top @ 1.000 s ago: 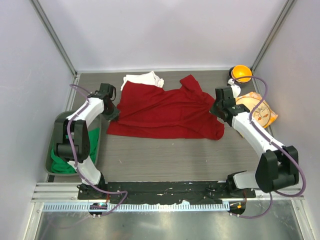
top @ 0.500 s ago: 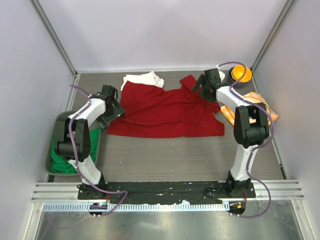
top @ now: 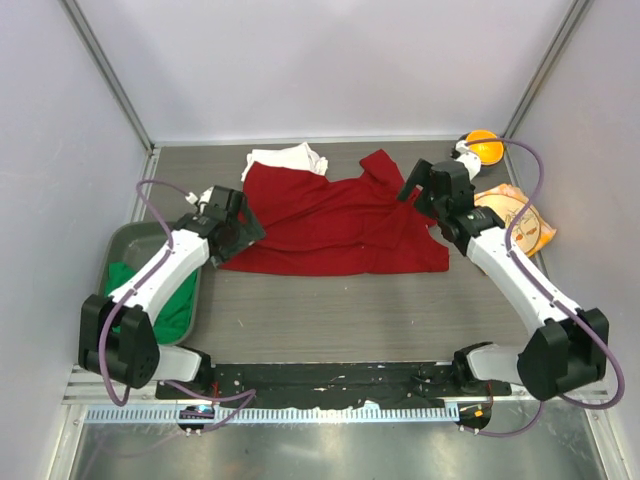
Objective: Fold and stack the t-shirts
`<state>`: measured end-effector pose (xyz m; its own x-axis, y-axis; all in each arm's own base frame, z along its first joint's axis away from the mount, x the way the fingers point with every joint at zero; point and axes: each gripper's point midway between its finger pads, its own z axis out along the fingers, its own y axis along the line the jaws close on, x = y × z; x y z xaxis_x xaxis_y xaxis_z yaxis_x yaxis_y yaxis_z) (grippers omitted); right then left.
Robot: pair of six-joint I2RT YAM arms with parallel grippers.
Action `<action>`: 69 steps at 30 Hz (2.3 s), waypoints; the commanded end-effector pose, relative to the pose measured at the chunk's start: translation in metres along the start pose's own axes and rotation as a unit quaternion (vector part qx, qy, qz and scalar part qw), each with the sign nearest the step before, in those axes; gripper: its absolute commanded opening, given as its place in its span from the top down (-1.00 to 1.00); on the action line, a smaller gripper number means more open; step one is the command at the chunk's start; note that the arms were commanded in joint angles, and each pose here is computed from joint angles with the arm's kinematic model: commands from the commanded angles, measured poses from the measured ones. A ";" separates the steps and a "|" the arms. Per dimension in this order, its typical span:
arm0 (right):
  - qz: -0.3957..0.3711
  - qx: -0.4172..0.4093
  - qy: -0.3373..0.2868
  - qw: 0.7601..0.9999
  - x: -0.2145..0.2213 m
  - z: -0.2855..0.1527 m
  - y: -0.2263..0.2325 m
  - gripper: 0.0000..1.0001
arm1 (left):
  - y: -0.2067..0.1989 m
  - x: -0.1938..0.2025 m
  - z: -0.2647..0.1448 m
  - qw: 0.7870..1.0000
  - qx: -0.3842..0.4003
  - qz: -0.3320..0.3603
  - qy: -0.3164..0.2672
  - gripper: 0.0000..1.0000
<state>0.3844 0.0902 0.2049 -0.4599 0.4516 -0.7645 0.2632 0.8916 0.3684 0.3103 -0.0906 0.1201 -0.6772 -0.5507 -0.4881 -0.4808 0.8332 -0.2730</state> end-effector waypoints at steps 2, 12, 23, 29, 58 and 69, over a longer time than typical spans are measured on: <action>-0.038 0.046 0.051 0.997 0.044 0.010 -0.035 -0.99 | -0.040 0.017 0.020 0.997 0.073 -0.001 0.025 -0.99; -0.021 -0.041 0.070 0.996 0.072 0.031 -0.013 -0.99 | -0.060 0.010 0.058 0.995 0.098 -0.003 -0.004 -0.99; 0.006 -0.055 0.123 0.991 0.127 0.040 -0.028 -0.99 | -0.021 0.045 0.087 0.998 0.062 -0.004 0.010 -1.00; 0.015 -0.036 0.155 0.987 0.160 0.035 -0.048 -0.99 | 0.001 0.065 0.083 0.999 0.047 -0.005 0.013 -1.00; -0.015 0.091 0.138 0.986 0.164 -0.073 -0.108 -0.99 | 0.077 0.153 -0.010 1.000 -0.013 -0.003 0.001 -1.00; 0.006 -0.030 0.114 0.993 0.149 -0.038 -0.043 -0.83 | 0.014 0.086 -0.065 0.996 0.051 -0.001 -0.075 -0.99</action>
<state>0.2405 0.0949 0.0822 -0.6846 0.4256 -0.5918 0.2962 0.9042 0.3076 0.1881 -0.1294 0.0918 -0.6421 -0.5614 -0.5221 -0.4437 0.8275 -0.3440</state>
